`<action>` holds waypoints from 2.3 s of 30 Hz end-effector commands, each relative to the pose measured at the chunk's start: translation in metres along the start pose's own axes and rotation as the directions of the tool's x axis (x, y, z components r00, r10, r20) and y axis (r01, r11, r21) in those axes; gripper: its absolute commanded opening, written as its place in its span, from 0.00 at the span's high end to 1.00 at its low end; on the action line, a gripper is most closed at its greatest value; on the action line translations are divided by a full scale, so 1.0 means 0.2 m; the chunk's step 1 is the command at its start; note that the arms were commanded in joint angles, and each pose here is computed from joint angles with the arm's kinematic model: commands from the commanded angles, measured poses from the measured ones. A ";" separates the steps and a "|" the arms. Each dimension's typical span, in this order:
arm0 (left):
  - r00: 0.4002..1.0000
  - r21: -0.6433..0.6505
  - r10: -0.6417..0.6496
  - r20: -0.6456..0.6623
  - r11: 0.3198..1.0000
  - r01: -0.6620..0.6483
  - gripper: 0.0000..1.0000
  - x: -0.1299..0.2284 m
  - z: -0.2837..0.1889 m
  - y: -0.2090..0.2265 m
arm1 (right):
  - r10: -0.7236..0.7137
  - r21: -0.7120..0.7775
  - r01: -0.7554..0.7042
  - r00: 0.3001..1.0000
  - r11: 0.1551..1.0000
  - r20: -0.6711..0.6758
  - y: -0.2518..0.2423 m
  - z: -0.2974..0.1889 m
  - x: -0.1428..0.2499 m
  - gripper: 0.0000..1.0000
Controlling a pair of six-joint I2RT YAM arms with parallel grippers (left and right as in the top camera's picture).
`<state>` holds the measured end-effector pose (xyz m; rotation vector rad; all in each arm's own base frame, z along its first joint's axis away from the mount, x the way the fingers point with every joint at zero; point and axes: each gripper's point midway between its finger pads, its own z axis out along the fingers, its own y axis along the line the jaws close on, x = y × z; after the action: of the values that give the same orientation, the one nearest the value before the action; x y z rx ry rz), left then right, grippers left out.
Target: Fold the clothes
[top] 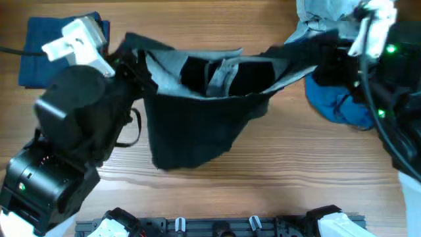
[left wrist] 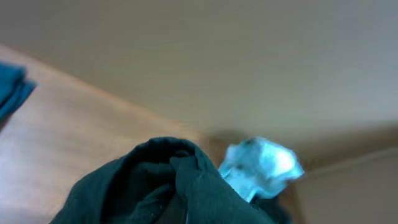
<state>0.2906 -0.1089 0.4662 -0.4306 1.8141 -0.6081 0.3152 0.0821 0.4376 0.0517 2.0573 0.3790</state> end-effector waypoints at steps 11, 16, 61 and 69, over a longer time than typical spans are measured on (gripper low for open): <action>0.994 -0.191 0.055 -0.089 0.979 -0.072 0.96 0.09 -0.13 0.26 | 0.012 0.164 0.019 0.983 0.986 -0.184 -0.17 0.16 0.14 0.96; 0.984 -0.254 0.079 -0.160 0.960 -0.118 0.96 0.17 -0.06 0.31 | 0.005 0.176 0.059 0.940 0.983 -0.342 -0.21 0.31 0.29 0.92; 0.925 -0.501 0.198 -0.323 0.794 -0.345 0.96 0.40 0.35 0.53 | -0.161 -0.217 -0.054 0.505 0.975 -0.848 -0.29 1.21 1.27 0.41; 0.929 -0.498 0.197 -0.313 0.799 -0.337 0.96 0.40 0.36 0.53 | -0.146 -0.225 -0.116 0.473 0.967 -0.869 -0.30 1.22 1.46 0.64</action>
<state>0.3342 -0.0931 0.3089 -0.4562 2.2980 0.0671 0.3963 0.1337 0.0786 -0.4248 3.0169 0.6848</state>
